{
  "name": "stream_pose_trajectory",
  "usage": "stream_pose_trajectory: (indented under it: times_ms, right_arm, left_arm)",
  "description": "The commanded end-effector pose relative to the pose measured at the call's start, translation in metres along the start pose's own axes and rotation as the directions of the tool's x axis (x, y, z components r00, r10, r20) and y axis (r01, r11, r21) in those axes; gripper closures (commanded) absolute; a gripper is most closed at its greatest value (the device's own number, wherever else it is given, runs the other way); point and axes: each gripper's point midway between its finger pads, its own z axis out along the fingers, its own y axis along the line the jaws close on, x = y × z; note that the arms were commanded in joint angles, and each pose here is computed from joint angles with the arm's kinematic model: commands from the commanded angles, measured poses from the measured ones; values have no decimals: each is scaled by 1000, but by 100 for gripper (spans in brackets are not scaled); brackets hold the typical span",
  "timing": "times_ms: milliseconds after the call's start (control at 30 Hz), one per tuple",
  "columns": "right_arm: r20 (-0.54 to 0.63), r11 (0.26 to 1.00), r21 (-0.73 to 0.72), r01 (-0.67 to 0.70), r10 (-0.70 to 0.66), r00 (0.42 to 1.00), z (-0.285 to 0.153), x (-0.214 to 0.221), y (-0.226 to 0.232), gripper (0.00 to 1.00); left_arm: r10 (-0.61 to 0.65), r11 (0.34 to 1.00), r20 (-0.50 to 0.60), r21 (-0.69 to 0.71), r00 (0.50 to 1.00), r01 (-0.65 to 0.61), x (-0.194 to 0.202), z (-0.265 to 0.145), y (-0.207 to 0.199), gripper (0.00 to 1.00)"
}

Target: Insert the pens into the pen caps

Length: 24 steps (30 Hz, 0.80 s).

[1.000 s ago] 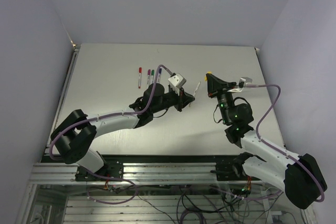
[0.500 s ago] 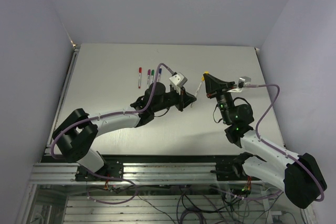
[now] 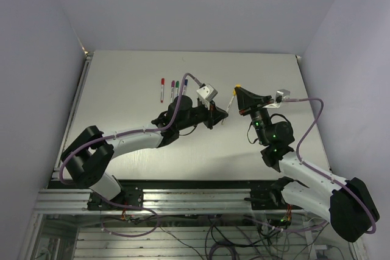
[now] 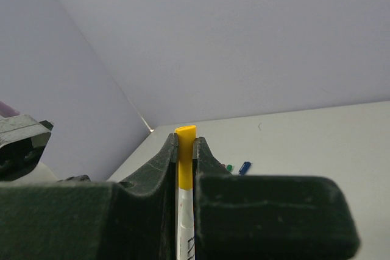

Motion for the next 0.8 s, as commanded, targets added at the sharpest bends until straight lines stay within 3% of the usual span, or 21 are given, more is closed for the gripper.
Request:
stream_pose_trajectory:
  times_ms: [0,333,767]
  right_arm:
    - [10,1000,-8,-6,7,1000,-3,-2,0,100]
    - [-62,999,-21,-37,36,997,-6,16,2,100]
    - [-337,999,11,-42,43,940,-15,83,-6,100]
  left_arm:
    - [18,1000,56,14,998,-19,-23,1,-7,93]
    - [15,1000,75,10,997,-16,-29,1,-8,93]
    - [-10,1000,174,6,985,9,-62,-1,-9,93]
